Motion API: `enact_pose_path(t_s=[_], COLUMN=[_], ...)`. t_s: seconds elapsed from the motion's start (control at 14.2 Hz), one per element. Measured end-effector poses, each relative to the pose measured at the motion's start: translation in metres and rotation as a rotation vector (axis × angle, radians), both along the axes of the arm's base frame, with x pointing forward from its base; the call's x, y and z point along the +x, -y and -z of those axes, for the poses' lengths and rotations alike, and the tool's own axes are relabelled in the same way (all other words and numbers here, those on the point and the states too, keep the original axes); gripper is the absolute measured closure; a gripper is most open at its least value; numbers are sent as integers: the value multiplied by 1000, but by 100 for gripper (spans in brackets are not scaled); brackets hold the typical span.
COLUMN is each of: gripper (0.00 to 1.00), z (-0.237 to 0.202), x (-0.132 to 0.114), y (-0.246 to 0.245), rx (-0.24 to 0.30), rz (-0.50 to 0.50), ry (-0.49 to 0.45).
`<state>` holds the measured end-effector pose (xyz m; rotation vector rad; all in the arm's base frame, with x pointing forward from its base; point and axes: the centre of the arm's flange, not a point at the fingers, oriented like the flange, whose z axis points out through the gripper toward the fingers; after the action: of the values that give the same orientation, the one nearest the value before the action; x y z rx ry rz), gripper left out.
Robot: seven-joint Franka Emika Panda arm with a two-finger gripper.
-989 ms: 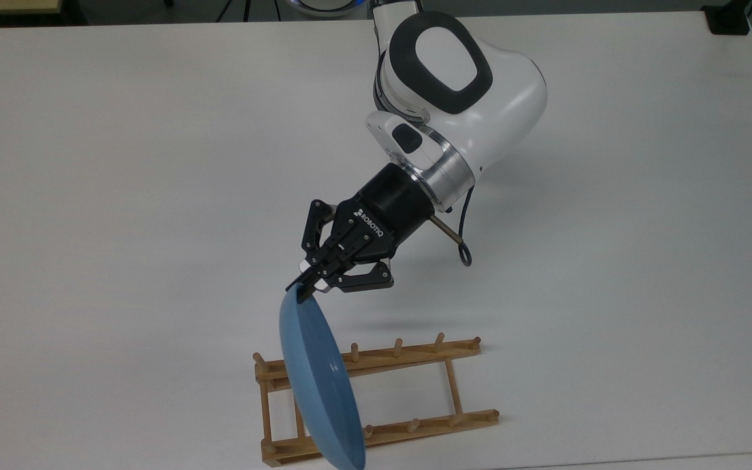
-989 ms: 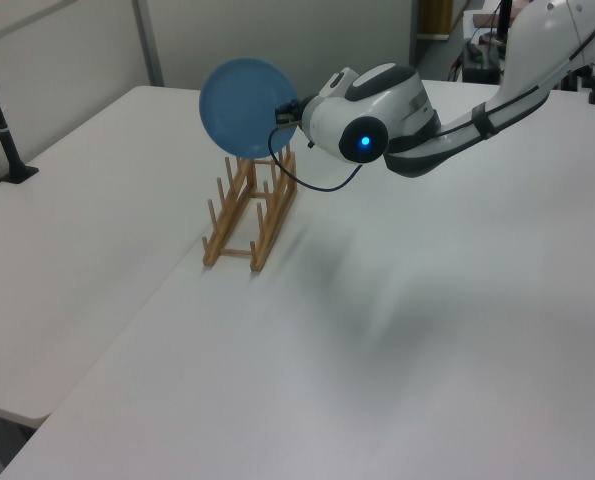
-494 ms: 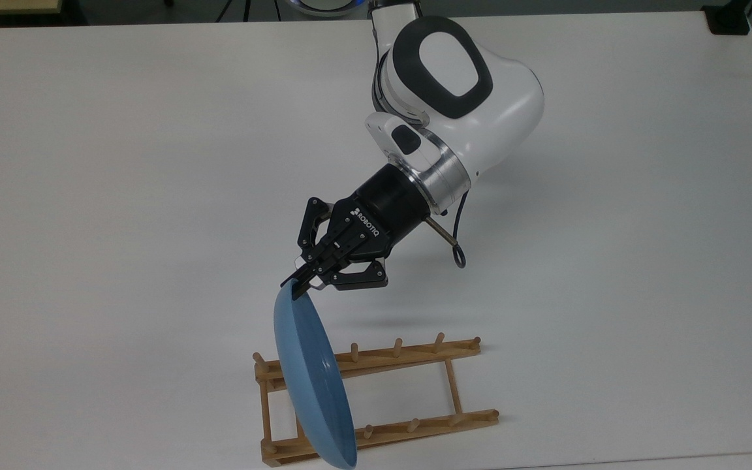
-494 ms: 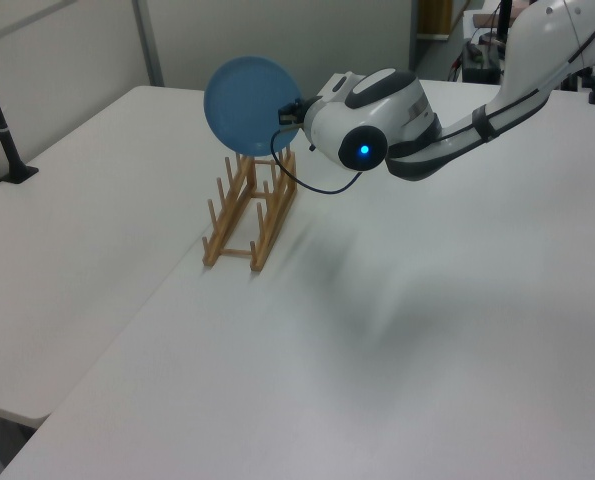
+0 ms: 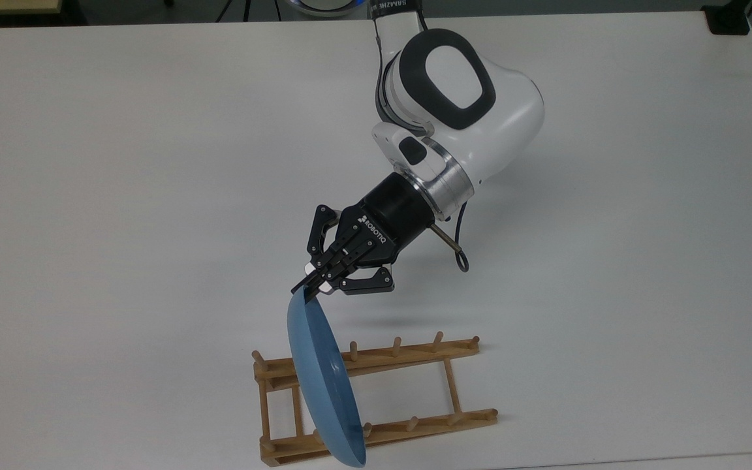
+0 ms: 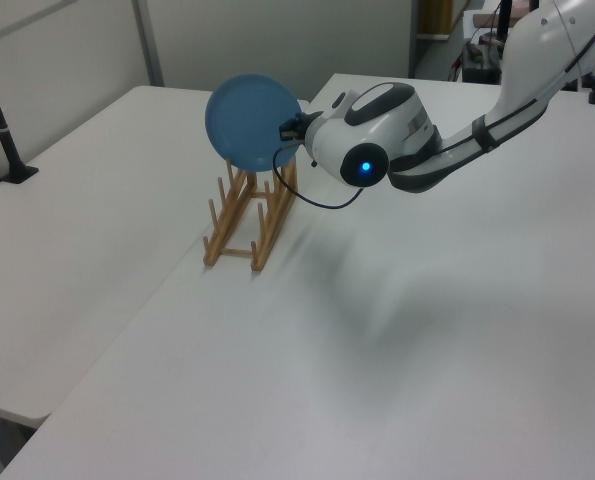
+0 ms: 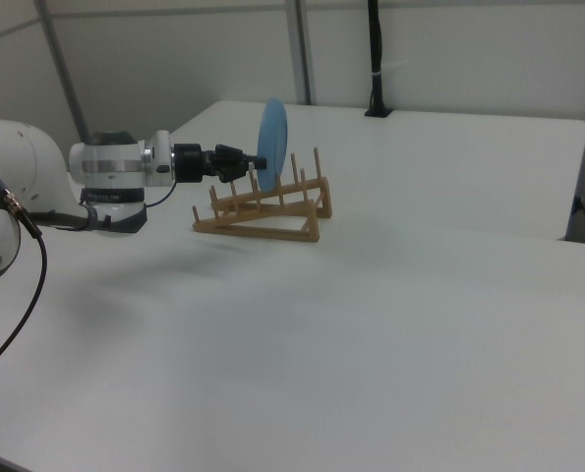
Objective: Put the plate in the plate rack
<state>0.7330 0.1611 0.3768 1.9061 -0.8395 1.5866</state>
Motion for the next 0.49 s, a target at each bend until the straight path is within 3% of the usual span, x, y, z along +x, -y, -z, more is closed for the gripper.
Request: enact_pose_path(t_s=[0.21,0.35,0.49], gripper=[88,70,65], z=[7,12,13], x=[0,1,1], y=[0,0,1], rx=[-3,-4,-1], rz=[0,0,2], ry=[-8,-13,-10])
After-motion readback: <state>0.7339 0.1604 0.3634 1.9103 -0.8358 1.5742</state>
